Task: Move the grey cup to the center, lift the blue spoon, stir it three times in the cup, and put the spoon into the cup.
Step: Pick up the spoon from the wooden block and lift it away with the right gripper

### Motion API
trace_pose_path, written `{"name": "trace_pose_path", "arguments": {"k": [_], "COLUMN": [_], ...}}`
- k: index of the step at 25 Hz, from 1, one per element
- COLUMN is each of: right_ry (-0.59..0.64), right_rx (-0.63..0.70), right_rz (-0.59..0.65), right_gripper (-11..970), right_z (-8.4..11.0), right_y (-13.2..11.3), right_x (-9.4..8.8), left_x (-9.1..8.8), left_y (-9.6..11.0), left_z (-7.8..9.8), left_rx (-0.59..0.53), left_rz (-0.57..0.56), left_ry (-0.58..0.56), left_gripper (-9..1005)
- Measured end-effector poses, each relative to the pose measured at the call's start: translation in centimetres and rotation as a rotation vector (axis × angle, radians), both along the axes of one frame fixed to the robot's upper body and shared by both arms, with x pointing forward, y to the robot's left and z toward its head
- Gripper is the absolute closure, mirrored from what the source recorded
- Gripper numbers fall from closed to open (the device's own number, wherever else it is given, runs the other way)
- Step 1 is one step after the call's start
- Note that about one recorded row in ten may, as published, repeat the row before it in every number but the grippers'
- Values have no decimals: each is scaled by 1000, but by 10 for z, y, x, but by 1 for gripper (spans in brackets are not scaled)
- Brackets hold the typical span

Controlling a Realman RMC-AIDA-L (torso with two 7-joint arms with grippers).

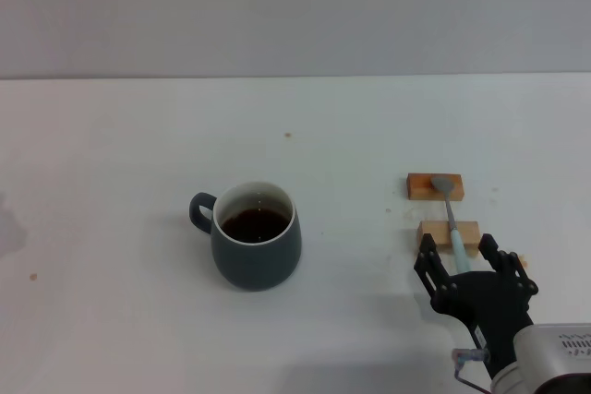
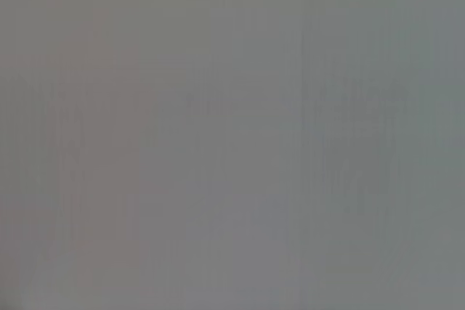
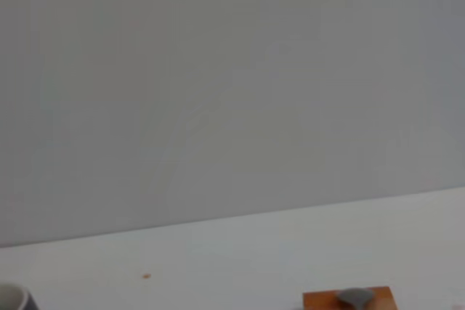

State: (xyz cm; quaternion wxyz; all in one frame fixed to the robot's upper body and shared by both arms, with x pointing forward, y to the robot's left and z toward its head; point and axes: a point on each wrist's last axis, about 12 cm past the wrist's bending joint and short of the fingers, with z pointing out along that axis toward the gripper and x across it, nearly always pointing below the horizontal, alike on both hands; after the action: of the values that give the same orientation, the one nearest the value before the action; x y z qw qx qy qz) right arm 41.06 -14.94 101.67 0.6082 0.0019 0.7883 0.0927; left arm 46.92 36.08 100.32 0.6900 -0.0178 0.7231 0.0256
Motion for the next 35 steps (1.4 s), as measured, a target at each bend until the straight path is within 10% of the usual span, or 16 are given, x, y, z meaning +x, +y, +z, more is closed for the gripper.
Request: {"name": "trace_pose_path", "arguments": {"k": [35], "right_ry": [90], "right_rx": [-51], "right_rz": [-49], "right_gripper": [227], "right_z": [-6], "right_y": [-2], "right_x": [3], "left_x": [0], "left_y": [0], "left_z": [0], "left_rx": [0], "left_rz": [0], "left_ry": [0], "left_gripper": [996]}}
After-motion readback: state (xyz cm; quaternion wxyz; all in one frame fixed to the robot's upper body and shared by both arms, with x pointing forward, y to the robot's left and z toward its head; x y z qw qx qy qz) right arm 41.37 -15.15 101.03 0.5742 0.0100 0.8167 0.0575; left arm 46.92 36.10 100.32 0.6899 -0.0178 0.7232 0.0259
